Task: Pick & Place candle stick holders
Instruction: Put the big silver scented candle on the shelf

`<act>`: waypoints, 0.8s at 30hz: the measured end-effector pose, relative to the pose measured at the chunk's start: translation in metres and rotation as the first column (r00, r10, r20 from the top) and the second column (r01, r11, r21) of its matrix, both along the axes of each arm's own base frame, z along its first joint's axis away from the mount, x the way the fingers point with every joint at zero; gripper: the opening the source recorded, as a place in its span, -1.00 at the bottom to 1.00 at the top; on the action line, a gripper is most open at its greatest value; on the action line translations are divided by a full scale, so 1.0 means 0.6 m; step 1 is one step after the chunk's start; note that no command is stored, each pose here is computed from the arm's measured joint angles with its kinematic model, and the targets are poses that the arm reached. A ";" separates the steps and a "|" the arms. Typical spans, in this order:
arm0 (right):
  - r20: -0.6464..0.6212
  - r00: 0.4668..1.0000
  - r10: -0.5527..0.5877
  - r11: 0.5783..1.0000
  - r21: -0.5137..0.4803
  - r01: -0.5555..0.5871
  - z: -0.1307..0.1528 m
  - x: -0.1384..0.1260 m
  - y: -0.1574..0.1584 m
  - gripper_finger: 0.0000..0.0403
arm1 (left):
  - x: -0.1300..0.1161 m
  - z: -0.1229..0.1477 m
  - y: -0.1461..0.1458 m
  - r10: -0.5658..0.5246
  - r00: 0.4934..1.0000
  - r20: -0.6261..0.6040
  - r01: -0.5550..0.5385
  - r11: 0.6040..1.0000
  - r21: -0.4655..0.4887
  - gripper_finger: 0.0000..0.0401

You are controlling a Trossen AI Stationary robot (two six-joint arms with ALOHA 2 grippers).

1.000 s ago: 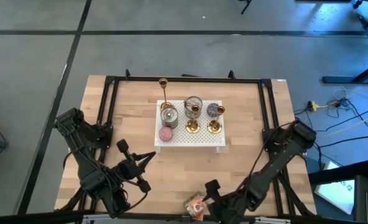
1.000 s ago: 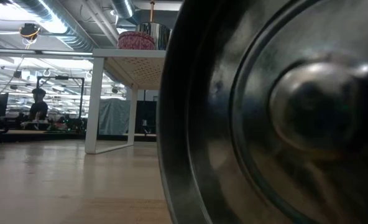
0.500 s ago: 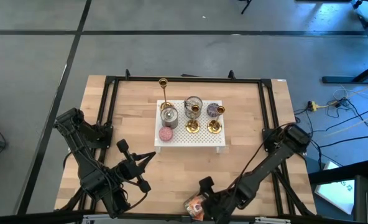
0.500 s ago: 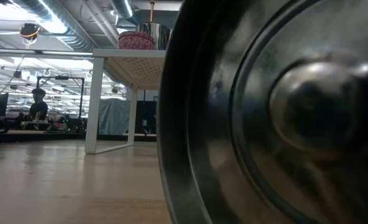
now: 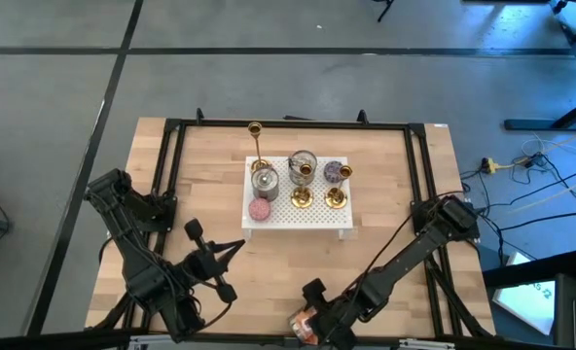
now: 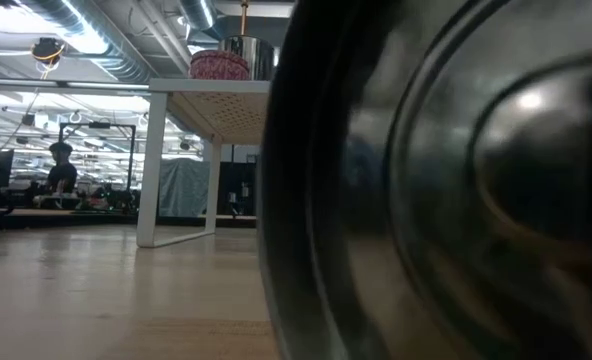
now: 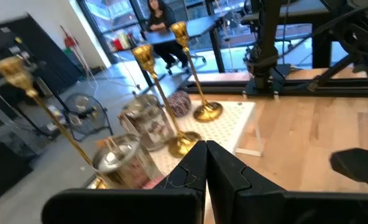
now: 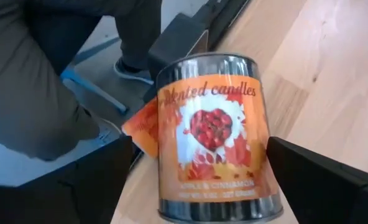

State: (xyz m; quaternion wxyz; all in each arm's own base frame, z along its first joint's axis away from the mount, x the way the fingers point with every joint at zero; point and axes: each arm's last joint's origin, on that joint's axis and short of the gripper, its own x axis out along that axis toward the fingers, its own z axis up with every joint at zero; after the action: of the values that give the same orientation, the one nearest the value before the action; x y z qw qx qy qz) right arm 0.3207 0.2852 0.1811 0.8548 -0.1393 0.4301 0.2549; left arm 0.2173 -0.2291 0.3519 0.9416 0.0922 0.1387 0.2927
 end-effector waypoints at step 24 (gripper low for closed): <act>-0.025 0.998 -0.064 0.996 -0.057 0.063 -0.051 0.022 0.013 0.95 | -0.005 -0.016 -0.037 -0.064 0.998 -0.016 0.062 0.995 -0.082 -0.99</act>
State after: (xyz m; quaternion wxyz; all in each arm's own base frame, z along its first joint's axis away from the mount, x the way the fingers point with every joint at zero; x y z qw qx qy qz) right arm 0.3340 0.2931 0.1505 0.8524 -0.1462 0.4526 0.2171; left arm 0.2141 -0.2512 0.3422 0.9520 0.0610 0.1563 0.2561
